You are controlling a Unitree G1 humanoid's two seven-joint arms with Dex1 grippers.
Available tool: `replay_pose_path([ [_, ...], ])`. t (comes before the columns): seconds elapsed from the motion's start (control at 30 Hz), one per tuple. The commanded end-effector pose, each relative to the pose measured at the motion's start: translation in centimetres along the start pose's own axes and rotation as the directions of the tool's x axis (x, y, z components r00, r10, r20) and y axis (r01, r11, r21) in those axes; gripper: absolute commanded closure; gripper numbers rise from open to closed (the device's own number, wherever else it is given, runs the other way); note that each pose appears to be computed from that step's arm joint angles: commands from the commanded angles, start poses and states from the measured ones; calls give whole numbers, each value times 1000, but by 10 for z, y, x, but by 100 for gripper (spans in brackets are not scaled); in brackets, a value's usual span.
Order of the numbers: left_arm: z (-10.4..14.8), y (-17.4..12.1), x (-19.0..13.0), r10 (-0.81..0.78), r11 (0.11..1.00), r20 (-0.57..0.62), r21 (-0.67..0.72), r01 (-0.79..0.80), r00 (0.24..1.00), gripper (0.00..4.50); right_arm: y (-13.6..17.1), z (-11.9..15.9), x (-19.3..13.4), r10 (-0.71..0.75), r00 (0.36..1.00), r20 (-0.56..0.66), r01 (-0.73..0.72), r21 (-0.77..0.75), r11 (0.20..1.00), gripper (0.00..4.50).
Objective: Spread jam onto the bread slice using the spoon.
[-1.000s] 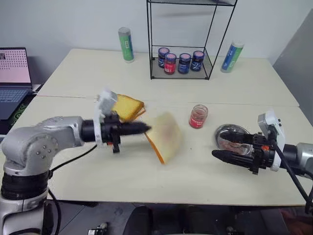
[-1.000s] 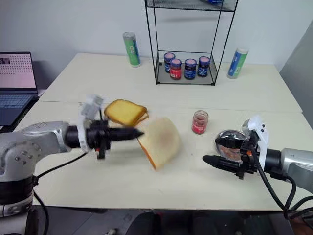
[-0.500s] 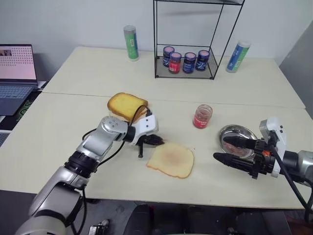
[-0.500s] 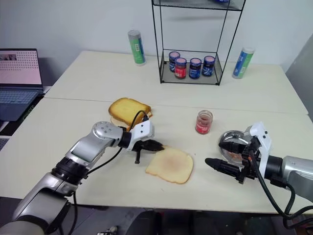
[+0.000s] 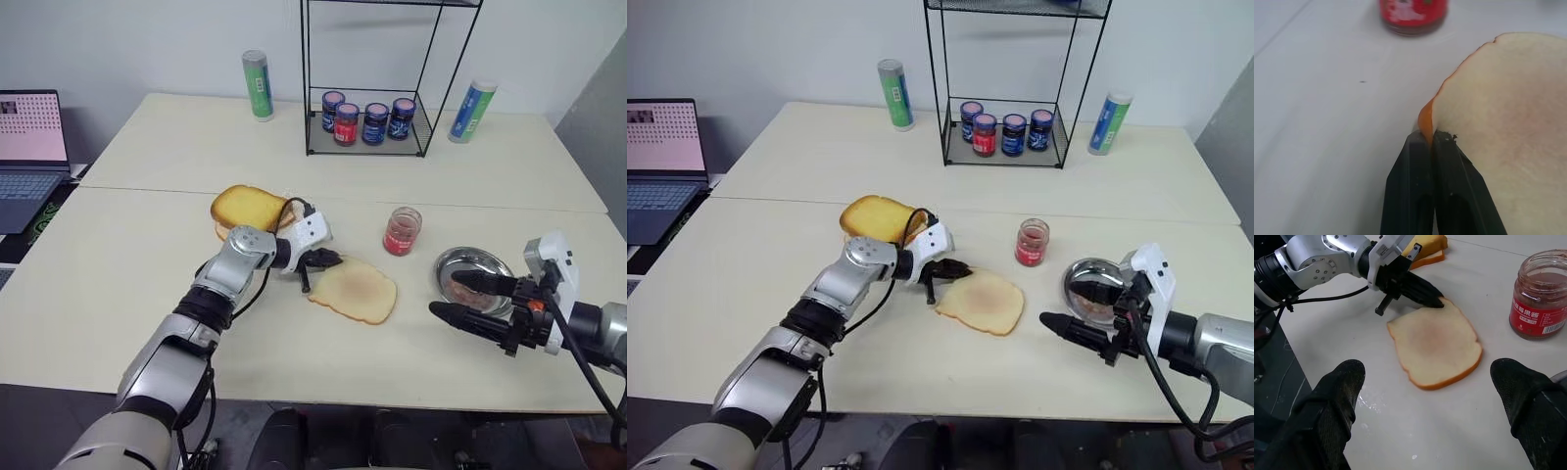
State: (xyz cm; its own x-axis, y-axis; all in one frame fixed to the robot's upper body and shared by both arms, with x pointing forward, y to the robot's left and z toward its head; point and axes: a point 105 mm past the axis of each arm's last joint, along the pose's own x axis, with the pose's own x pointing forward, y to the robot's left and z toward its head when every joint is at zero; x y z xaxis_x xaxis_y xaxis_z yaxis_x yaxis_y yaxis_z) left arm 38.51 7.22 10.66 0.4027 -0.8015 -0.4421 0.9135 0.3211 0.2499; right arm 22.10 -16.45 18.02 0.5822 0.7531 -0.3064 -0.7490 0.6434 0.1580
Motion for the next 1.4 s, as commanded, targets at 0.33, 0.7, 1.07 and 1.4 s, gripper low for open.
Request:
replay_pose_path([
  [0.33, 28, -24, 11, -54, 998, 102, -11, 56, 993, 449, -1, 9, 1, 13, 999, 30, -12, -32, 999, 0],
  [0.7, 28, -13, -5, -25, 999, 90, -24, 27, 996, 312, -13, -2, -8, -55, 998, 14, 55, -1, 998, 0],
  [1.07, 54, 8, -50, 73, 993, 210, 79, -91, 975, 74, -34, -19, -34, -209, 978, 3, 208, 72, 975, 0],
  [1.4, 111, -71, -58, -140, 978, 428, 203, 55, 893, 74, -86, -72, -77, -584, 811, -8, 563, 279, 778, 0],
])
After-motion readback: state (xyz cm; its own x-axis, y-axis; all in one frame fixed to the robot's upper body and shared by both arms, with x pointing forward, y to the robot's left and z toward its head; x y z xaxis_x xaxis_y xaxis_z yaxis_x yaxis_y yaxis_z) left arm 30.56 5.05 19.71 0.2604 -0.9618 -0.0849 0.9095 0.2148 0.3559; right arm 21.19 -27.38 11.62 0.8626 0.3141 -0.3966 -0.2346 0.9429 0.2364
